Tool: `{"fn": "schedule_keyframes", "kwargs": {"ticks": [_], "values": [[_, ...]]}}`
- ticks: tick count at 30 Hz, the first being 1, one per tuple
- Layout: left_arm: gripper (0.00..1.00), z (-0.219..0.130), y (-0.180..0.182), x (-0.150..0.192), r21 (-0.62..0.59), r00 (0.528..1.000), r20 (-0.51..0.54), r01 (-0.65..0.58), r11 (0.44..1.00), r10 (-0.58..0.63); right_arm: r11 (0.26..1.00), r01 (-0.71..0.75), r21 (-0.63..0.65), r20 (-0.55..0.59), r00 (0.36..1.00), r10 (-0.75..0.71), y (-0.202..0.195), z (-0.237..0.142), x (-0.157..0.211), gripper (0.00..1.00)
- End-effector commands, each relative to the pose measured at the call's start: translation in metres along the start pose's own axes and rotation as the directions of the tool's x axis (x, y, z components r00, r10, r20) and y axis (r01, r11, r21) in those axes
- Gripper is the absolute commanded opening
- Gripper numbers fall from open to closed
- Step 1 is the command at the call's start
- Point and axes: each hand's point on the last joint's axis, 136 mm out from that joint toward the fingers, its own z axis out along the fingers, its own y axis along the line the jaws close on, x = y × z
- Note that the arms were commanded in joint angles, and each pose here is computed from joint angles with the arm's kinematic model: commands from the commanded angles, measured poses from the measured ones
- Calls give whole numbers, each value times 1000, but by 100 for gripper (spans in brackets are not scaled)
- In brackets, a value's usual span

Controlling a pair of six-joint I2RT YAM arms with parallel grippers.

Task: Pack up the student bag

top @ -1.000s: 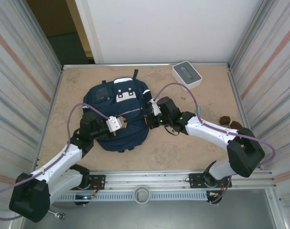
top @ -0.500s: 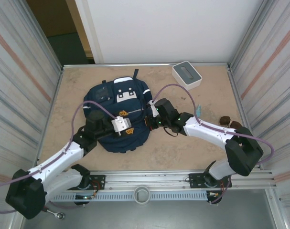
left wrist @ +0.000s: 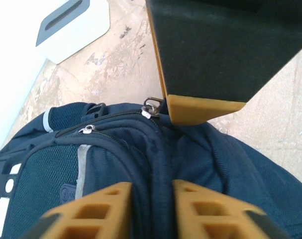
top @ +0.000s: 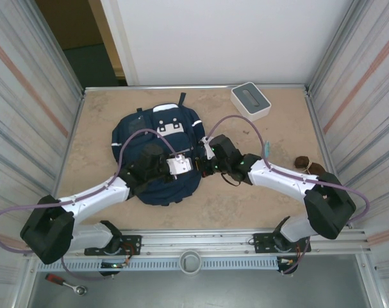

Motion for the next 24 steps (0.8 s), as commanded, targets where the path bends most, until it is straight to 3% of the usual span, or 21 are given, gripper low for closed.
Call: {"fn": "schedule_keyframes", "kwargs": {"ticks": [1,8,14,20,24], "values": [[17,-10,7,-4,-43,1000,28,-14,999,15,999,-32,28,39,999,31,-15,-9,-4,0],[10,-55,17,-6,-29,967,229,121,992,-111,992,-73,107,66,996,66,-39,-6,-8,0],[11,-94,33,-10,-64,896,408,222,973,-178,989,-93,116,102,991,82,-38,4,-24,0],[11,-98,29,-11,-34,880,434,228,973,-191,987,-98,130,100,991,85,-46,17,-39,0],[11,-93,31,-4,-32,895,394,241,970,-209,993,-82,86,88,993,74,-40,23,-40,0]]}}
